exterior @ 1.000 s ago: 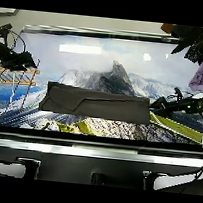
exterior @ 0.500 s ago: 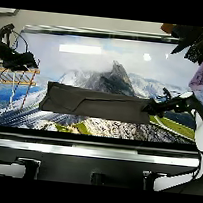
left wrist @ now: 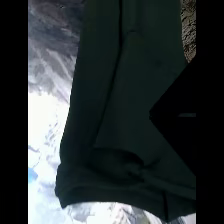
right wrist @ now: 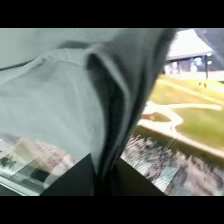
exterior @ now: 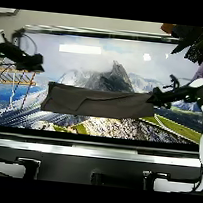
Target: Fold the clothes and pants, and hang the long-sleeved shirts on hangers.
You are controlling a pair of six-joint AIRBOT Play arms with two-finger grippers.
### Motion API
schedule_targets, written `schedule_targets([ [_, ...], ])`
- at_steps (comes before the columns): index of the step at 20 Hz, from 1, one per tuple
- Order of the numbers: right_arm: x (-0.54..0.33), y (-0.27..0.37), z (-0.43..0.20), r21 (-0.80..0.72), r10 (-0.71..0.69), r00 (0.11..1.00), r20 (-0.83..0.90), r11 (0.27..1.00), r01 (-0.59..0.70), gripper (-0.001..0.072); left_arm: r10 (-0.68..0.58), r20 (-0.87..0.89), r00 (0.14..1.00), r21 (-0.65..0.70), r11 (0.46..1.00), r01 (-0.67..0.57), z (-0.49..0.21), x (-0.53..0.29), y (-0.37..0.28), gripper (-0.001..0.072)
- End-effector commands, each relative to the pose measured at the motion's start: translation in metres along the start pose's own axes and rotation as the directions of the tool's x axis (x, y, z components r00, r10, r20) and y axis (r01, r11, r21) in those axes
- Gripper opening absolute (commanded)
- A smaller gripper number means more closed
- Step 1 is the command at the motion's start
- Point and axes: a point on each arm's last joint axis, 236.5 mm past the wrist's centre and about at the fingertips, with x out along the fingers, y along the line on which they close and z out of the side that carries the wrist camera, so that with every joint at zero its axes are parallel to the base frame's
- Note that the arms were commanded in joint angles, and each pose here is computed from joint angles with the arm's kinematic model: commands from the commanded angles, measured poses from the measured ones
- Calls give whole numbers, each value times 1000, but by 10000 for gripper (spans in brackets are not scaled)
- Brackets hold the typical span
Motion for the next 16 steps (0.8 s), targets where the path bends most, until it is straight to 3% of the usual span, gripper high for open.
schedule_targets([
  [1,-52,25,-4,-4,-47,998,42,999,47,31,-85,-136,987,12,996,88,-24,67,-61,20],
  [5,-91,43,-12,-3,-87,993,78,996,87,31,-328,-232,916,0,941,337,-67,149,-190,20],
  [8,-114,54,-22,2,-106,989,107,994,106,31,-418,-249,873,-27,905,425,-103,187,-261,20],
  [16,-147,57,-29,17,-173,967,185,985,172,31,-439,-287,852,-55,895,443,-180,238,-337,20],
])
